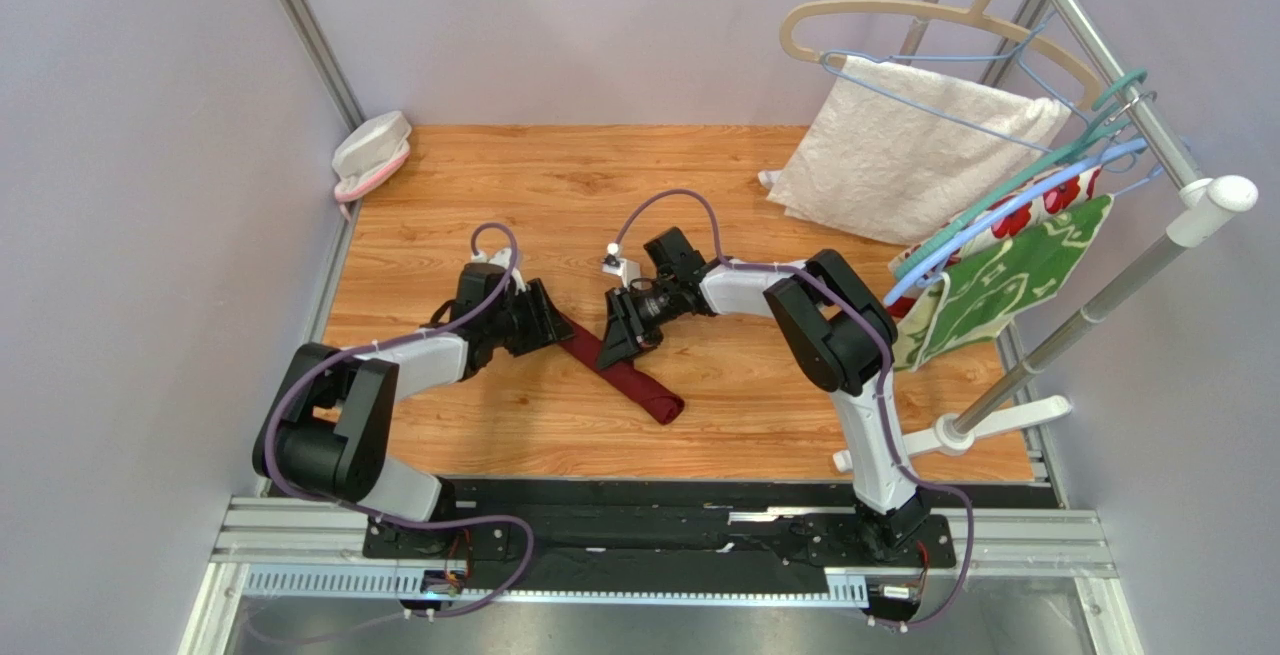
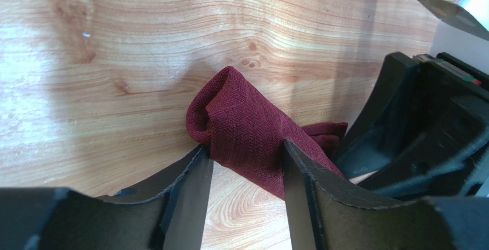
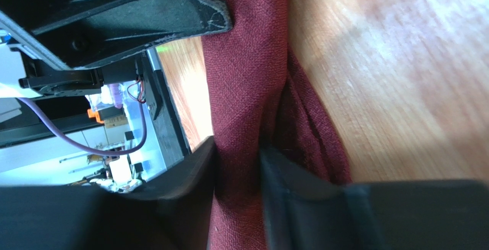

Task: Fold the napkin, place the utensils inside, and roll it up
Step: Roll the napkin with the utensil

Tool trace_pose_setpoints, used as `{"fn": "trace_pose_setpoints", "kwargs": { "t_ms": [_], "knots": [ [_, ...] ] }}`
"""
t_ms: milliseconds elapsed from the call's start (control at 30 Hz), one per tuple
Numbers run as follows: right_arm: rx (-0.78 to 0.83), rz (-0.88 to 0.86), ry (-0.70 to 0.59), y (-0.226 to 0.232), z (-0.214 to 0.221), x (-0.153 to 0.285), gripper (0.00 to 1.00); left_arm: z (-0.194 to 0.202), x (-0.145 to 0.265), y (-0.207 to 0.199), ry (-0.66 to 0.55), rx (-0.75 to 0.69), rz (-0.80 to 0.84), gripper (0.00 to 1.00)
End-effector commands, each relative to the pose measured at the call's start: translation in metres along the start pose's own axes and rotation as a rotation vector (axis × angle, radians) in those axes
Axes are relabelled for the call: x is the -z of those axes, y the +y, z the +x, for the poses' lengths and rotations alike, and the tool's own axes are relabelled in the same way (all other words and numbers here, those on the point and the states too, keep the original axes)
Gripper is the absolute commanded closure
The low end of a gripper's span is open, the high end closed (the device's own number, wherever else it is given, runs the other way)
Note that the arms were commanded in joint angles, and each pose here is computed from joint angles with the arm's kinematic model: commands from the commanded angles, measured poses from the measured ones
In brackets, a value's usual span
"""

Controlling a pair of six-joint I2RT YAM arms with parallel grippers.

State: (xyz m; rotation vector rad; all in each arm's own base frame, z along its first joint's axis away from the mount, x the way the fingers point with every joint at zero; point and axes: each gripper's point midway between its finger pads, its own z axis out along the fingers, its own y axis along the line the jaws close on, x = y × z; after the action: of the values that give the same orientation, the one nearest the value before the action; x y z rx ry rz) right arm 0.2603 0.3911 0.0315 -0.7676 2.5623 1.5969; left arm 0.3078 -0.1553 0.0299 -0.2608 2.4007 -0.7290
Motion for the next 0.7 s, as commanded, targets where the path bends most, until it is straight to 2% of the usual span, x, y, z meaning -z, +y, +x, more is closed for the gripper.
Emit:
{"fn": "trace_pose_setpoints", "kwargs": {
  "t_ms": [0, 33, 167, 367, 500, 533, 667],
  "knots": [
    [0.057, 0.133, -0.040, -0.002, -0.009, 0.013, 0.54, 0.003, -0.005, 0.002, 0.026, -0.006, -0.023, 0.46],
    [0.057, 0.168, -0.041, -0.002, -0.009, 0.018, 0.47, 0.004, -0.006, 0.003, 0.032, -0.006, -0.027, 0.46],
    [0.156, 0.279, -0.097, 0.017, -0.028, 0.041, 0.40, 0.001, -0.006, 0.001, 0.036, -0.016, -0.030, 0.47],
    [0.359, 0.518, -0.204, 0.044, -0.049, 0.061, 0.39, 0.001, -0.006, 0.001, 0.043, -0.026, -0.033, 0.47],
    [0.563, 0.716, -0.221, 0.059, -0.041, 0.044, 0.39, -0.001, -0.006, 0.000, 0.045, -0.032, -0.033, 0.47],
    [0.598, 0.822, -0.241, 0.051, -0.044, 0.049, 0.40, 0.001, -0.006, 0.001, 0.051, -0.030, -0.035, 0.47],
    [0.759, 0.938, -0.230, 0.059, -0.035, 0.032, 0.41, -0.002, -0.007, -0.001, 0.049, -0.034, -0.032, 0.47]
  ]
}}
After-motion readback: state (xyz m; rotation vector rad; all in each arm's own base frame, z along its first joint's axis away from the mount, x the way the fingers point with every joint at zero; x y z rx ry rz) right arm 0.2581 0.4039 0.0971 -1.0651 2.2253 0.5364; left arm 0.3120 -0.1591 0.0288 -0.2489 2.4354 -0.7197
